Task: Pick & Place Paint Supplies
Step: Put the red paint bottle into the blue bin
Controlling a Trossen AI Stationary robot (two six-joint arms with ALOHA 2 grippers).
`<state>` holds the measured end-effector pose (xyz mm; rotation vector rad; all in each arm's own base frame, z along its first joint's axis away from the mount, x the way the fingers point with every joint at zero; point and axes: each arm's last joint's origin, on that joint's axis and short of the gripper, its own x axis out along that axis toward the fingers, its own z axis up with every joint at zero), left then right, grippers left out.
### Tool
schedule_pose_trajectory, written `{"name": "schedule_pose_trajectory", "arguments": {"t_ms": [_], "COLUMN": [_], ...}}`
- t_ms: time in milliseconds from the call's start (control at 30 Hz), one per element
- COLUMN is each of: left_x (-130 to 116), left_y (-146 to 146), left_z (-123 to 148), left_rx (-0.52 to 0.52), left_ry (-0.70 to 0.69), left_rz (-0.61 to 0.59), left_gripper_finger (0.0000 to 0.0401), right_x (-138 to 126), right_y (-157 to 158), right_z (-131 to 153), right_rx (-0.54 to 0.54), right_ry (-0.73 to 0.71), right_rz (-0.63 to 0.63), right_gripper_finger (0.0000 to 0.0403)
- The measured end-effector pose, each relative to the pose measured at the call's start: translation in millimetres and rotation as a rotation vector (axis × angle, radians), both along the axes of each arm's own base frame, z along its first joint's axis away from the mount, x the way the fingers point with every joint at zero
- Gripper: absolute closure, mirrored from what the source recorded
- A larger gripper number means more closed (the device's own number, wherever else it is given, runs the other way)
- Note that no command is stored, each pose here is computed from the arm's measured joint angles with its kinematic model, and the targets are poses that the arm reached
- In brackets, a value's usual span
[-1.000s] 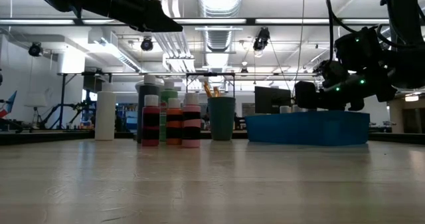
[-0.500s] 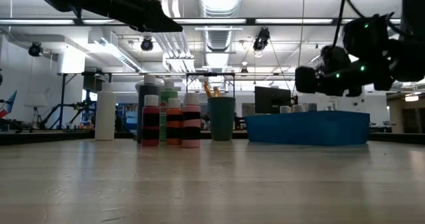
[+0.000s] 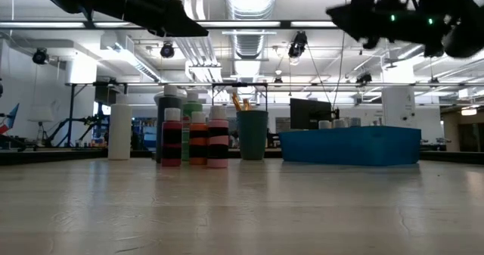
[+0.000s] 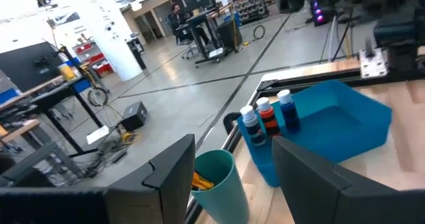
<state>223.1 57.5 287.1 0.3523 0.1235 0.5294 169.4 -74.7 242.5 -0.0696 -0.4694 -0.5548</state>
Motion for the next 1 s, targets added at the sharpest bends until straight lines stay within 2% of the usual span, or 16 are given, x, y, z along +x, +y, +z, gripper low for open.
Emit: {"name": "schedule_pose_trajectory", "arguments": {"t_ms": [100,200,300,467,633,733,900,1000], "left_x": [-2,-8,-16,-29,-42,-49,-57,-59], "left_y": [-2,-6,-9,-15,-18,-19,-19,-19], "left_z": [2,5,5,8,17,21,24,25], "left_rx": [-0.038,-0.078,-0.143,-0.216,-0.201,-0.192,-0.173,-0.17], "left_ry": [-0.024,-0.031,-0.004,0.019,-0.031,-0.042,-0.057,-0.058], "left_rz": [-0.052,-0.148,-0.225,-0.331,-0.325,-0.298,-0.255,-0.25], "left_gripper_finger": [0.0194,0.0194,0.0194,0.0195,0.0195,0.0195,0.0195,0.0195], "right_x": [11,21,26,33,34,31,20,15], "right_y": [0,0,5,18,27,31,37,41], "right_z": [27,56,85,117,127,127,122,122], "right_rx": [-0.001,0.051,0.103,0.088,0.104,0.116,0.177,0.186], "right_ry": [0.084,0.249,0.406,0.573,0.672,0.689,0.699,0.687], "right_rz": [0.142,0.263,0.303,0.362,0.407,0.393,0.337,0.351], "right_gripper_finger": [0.0229,0.0249,0.0274,0.0326,0.0371,0.039,0.039,0.0392]}}
